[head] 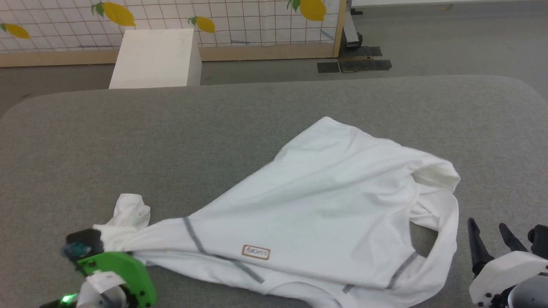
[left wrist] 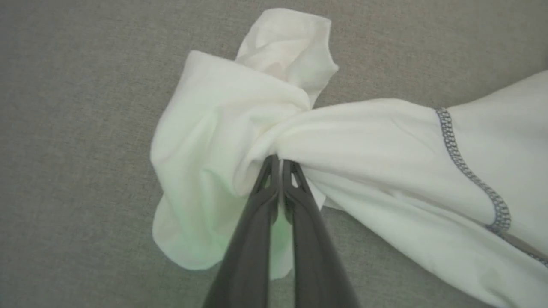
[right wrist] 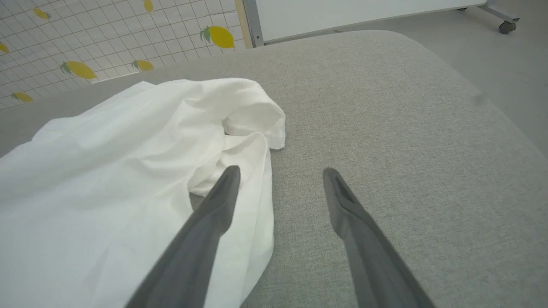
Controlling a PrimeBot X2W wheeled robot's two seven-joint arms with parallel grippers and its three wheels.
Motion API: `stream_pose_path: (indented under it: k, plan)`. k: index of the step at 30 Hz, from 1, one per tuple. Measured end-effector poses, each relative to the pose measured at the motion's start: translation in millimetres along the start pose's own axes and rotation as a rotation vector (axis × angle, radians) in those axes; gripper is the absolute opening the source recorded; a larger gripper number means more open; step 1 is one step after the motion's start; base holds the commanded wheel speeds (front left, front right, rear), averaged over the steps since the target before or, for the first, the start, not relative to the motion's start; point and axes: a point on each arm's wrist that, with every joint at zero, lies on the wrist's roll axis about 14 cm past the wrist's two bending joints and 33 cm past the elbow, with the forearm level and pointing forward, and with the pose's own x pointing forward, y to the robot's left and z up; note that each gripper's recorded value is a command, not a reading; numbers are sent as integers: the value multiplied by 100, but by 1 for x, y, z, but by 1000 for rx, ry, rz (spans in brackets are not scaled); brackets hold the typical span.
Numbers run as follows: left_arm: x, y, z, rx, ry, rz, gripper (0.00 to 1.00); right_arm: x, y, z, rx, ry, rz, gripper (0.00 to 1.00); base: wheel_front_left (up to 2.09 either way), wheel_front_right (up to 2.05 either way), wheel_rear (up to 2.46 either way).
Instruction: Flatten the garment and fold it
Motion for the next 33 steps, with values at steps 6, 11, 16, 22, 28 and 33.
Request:
stream_pose_path:
  k: [6,11,16,22,28,33]
  plan:
    - [-6,31,-8,-71,-13,91,100,2,7,-22,0,89,19,100,0,0,0]
    - [-9,19,12,-119,-163,47,100,11,25,-32,-8,142,68,100,0,0,0]
    - [-18,7,39,-125,-374,-3,100,24,34,-41,-24,224,84,100,0,0,0]
    - [-21,-7,52,-105,-497,-36,100,32,38,-63,-61,365,85,0,0,0,0]
    - [-16,-14,51,-110,-506,-55,100,40,14,-35,-18,257,9,0,0,0,0]
    - [-13,-20,50,-112,-504,-68,100,37,-21,18,21,31,-89,0,0,0,0]
